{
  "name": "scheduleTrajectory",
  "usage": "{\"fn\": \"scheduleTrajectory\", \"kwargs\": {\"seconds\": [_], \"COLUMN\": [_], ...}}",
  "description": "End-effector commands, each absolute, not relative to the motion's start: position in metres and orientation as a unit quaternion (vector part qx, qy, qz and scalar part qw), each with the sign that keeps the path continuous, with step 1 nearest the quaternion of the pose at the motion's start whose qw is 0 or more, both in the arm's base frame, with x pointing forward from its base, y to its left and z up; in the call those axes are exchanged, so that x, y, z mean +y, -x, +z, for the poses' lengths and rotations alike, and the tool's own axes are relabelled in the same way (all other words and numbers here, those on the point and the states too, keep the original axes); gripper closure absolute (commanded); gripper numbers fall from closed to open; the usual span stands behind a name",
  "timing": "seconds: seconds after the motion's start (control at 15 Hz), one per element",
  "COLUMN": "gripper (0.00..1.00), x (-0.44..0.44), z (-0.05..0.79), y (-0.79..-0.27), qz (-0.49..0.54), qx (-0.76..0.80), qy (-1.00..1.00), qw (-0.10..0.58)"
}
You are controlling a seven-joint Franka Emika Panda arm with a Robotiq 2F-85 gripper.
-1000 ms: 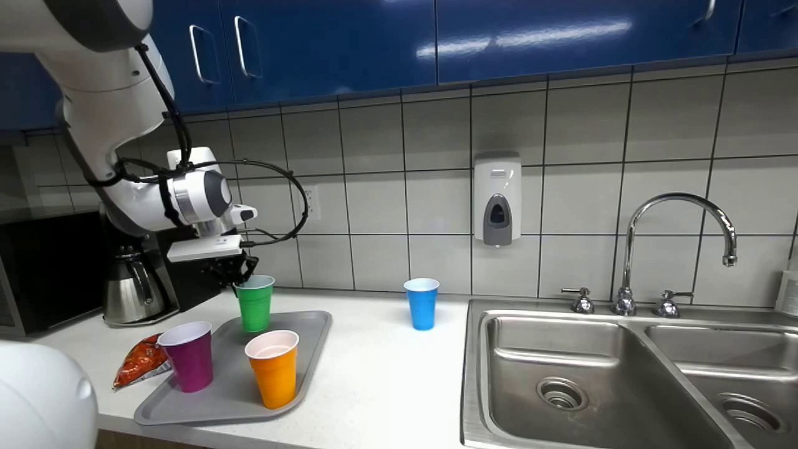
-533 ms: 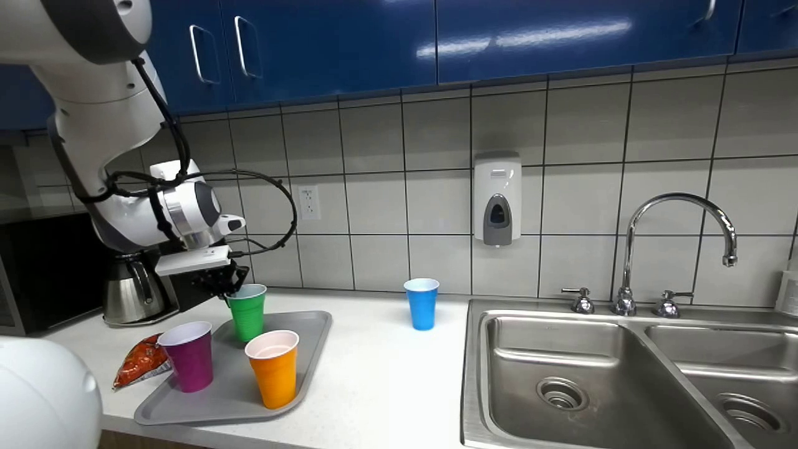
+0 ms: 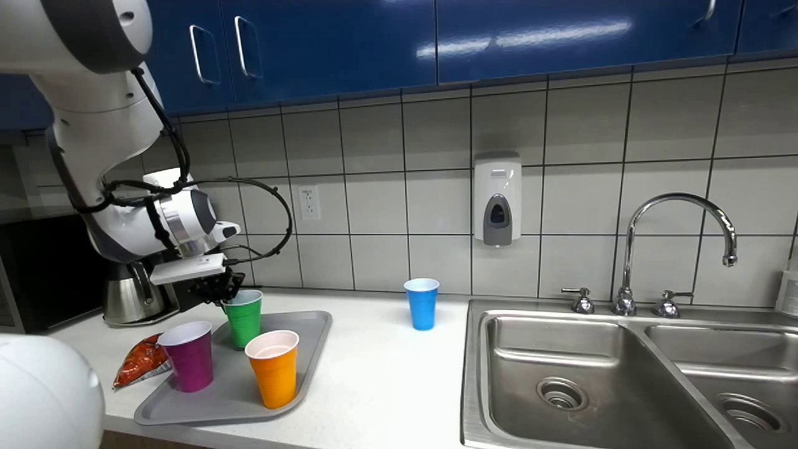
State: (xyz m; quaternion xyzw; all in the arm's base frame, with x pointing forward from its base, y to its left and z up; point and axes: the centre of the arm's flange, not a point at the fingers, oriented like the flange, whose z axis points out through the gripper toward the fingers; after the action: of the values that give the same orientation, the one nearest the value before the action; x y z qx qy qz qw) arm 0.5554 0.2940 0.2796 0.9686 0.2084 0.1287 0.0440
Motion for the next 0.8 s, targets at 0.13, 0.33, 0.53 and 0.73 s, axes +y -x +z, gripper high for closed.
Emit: {"fn": "scheduleTrajectory", "kwargs": {"seconds": [0.13, 0.33, 0.53, 0.73], "gripper": [0.99, 0.64, 0.43, 0.19], "x": [0.2956, 0.2955, 0.2946, 0.2928], "z": [0.2768, 0.2747, 0.275, 0.2772], "y": [-0.5538, -0.553, -0.5529, -0.554], "qz": [0.139, 0.132, 0.132, 0.134], "qx": [0.199, 0.193, 0.191, 0.189], "qy": [-0.969, -0.97, -0.971, -0.971], "qw": [0.054, 0.058, 0.058, 0.057]}}
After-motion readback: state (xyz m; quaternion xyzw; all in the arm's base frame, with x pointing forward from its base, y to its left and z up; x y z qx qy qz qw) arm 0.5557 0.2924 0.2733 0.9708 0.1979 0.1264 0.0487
